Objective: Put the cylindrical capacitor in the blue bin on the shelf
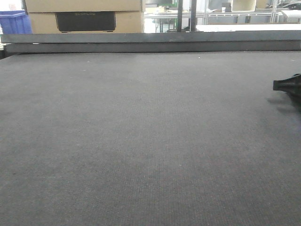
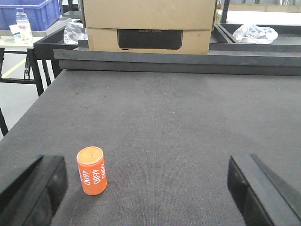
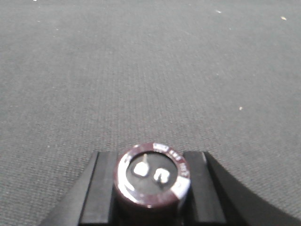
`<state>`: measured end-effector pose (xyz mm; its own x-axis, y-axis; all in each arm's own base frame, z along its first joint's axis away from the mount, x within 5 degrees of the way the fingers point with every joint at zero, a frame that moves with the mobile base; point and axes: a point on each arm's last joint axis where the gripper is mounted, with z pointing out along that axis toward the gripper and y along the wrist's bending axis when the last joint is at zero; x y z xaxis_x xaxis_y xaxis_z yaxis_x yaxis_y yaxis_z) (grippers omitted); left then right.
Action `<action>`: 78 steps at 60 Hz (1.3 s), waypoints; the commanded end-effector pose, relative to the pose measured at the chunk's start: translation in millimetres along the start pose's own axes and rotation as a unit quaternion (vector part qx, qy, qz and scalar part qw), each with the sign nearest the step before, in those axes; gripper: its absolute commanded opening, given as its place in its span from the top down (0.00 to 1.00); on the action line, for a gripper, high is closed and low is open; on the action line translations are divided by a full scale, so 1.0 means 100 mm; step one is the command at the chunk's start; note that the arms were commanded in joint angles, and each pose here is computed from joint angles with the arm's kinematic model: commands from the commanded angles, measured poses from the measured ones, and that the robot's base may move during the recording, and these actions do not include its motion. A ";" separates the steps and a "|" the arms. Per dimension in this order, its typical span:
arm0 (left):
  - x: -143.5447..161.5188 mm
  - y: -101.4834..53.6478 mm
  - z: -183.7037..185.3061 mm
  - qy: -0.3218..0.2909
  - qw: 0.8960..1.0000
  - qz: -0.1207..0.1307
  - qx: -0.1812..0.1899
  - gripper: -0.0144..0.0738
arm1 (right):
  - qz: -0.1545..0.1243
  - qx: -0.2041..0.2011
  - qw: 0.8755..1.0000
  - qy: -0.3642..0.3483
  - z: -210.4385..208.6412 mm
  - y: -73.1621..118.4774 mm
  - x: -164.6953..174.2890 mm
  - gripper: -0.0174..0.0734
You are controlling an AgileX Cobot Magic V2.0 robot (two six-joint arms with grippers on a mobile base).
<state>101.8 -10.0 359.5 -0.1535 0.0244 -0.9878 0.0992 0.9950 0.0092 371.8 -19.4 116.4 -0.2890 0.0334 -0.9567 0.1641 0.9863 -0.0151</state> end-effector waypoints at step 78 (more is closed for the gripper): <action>1.60 0.50 2.66 0.034 0.989 -0.075 -0.123 0.15 | 0.012 -0.053 0.991 -0.124 -1.40 -0.06 -1.77 0.99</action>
<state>335.4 14.1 162.2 -0.2428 -0.0986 -0.9650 -0.1309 0.9891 -0.0682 292.3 -9.2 320.4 -0.0736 0.0377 -0.9966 0.0671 0.9972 0.0328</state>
